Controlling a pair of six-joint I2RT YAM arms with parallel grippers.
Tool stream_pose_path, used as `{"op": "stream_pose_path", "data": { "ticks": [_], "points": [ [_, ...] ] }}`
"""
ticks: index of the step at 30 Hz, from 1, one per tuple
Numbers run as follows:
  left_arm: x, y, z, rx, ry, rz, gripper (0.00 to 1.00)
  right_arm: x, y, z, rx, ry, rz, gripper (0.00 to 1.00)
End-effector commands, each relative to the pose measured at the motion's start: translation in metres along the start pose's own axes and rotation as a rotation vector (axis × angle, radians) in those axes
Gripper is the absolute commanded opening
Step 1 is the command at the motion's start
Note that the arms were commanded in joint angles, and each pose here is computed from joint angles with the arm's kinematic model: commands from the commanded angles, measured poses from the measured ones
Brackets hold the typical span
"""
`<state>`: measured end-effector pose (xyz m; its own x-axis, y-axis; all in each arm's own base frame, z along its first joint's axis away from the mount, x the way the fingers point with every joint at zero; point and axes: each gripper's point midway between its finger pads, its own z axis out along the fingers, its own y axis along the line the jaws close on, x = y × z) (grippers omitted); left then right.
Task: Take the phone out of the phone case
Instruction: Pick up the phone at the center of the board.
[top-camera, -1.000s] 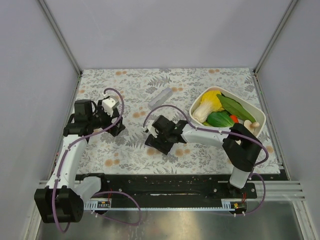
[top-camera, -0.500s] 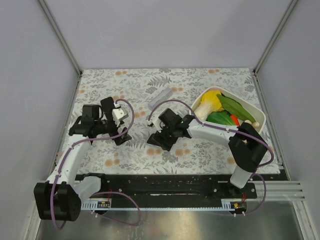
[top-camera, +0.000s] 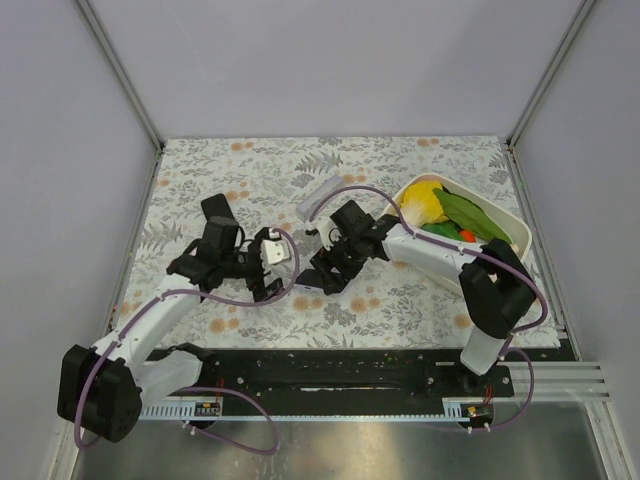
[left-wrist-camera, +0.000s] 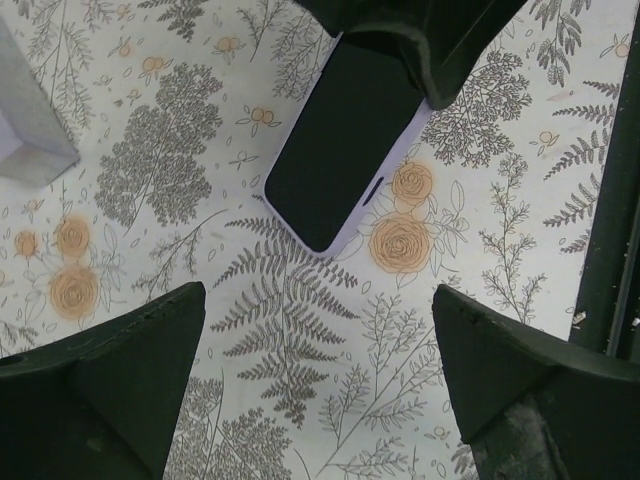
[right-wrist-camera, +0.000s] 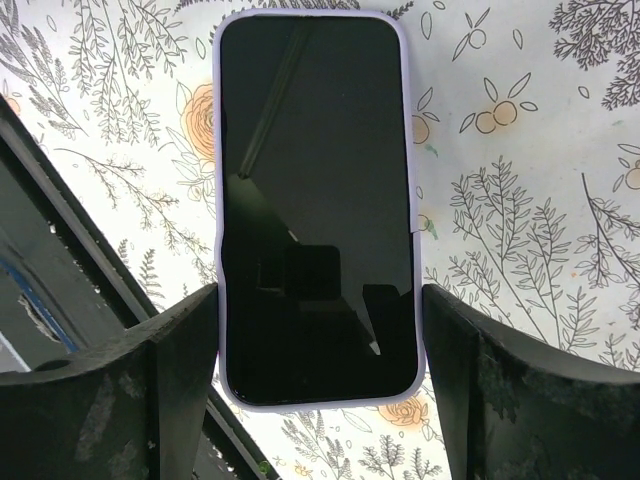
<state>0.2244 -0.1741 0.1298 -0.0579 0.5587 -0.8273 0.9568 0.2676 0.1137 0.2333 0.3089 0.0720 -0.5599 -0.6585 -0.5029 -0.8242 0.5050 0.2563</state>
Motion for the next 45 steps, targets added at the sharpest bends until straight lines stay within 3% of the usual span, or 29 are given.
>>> {"op": "stream_pose_path", "data": {
  "ticks": [1,20,30,40,43,45],
  "points": [
    [-0.012,0.015,0.022,-0.058,0.000,0.133,0.99,-0.029,0.009,-0.008,-0.086,-0.078,0.032,0.00],
    [0.001,0.003,0.090,-0.020,0.135,0.312,0.95,-0.023,0.008,-0.007,-0.186,-0.064,0.119,0.00],
    [0.014,0.013,0.109,-0.114,0.251,0.366,0.78,-0.022,0.009,-0.009,-0.219,-0.069,0.138,0.00],
    [0.019,0.025,0.110,-0.214,0.274,0.359,0.37,-0.018,0.007,-0.010,-0.227,-0.071,0.153,0.00],
    [0.020,0.026,0.106,-0.244,0.266,0.349,0.17,-0.017,0.006,-0.010,-0.232,-0.070,0.163,0.00],
    [0.019,0.028,0.103,-0.263,0.266,0.339,0.03,-0.017,0.004,-0.009,-0.226,-0.069,0.176,0.07]
  ]
}}
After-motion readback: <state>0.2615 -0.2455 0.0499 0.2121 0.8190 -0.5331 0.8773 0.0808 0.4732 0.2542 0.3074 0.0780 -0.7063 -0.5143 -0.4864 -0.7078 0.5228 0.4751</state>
